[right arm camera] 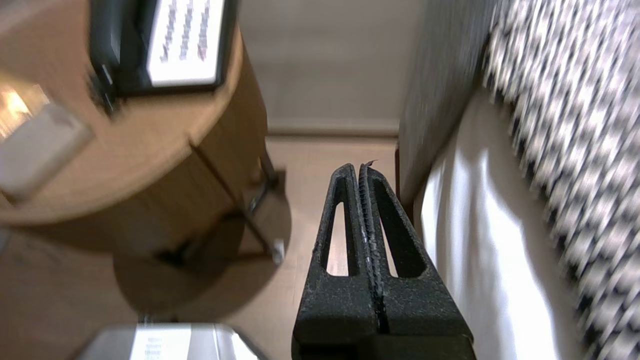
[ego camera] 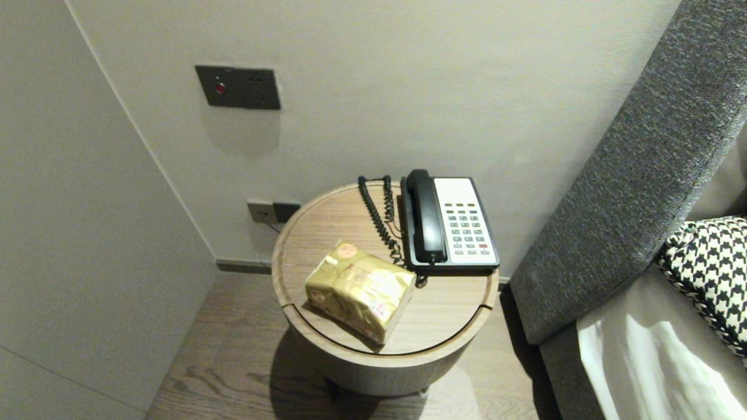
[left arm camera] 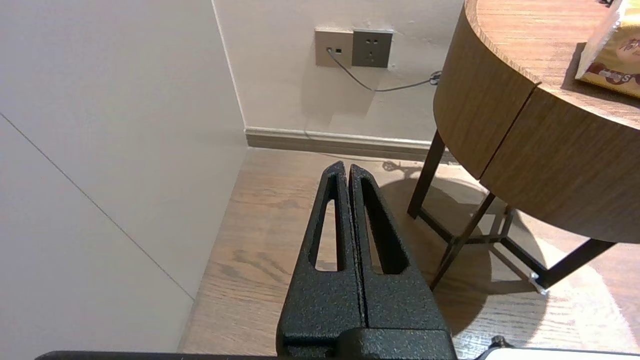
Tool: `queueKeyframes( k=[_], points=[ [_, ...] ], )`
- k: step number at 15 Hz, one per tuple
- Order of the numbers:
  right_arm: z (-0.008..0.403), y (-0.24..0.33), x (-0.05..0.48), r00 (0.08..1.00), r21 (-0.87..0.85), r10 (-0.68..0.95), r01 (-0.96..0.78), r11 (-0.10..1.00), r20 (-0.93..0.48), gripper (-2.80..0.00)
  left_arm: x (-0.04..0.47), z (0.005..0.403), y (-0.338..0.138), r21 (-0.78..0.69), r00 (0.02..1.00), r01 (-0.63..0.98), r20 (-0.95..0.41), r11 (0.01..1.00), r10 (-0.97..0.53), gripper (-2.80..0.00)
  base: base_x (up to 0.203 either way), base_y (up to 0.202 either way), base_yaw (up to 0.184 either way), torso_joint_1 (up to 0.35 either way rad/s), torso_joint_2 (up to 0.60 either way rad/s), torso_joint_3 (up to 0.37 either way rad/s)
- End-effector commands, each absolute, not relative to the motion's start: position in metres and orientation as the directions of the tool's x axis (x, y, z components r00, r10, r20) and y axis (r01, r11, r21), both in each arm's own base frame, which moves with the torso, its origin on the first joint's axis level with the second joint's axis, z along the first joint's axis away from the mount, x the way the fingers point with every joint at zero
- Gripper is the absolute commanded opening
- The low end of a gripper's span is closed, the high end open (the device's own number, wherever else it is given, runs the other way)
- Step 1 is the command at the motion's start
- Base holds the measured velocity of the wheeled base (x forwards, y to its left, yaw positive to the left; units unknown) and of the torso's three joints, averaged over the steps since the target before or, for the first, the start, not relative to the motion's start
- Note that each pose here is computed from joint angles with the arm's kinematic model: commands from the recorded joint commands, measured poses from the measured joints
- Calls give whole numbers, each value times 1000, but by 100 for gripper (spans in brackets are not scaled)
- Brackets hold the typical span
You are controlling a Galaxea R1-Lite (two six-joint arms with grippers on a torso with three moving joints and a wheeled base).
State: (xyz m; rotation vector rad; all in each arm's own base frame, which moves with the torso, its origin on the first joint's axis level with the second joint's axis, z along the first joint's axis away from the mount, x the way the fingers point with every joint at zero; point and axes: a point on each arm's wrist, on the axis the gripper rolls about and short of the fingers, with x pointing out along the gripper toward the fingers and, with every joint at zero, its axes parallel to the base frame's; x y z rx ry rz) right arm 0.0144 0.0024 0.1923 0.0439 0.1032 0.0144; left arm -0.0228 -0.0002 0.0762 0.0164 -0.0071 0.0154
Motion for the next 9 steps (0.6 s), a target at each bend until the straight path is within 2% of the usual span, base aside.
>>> queueKeyframes(
  k=[1,4,9],
  points=[
    [159,5,4,991,51,19,-12,999,-129,-280,-23,76,0,15,1000,-15,9,1000,15,-280,0,0,0,0,0,0],
    [128,5,4,976,69,78,-65,996,-205,-280,-23,76,0,17,1000,-16,9,1000,16,-280,0,0,0,0,0,0],
    [112,6,-1,972,57,101,-91,994,-210,-280,-23,76,0,17,1000,-15,9,1000,15,-280,0,0,0,0,0,0]
  ],
)
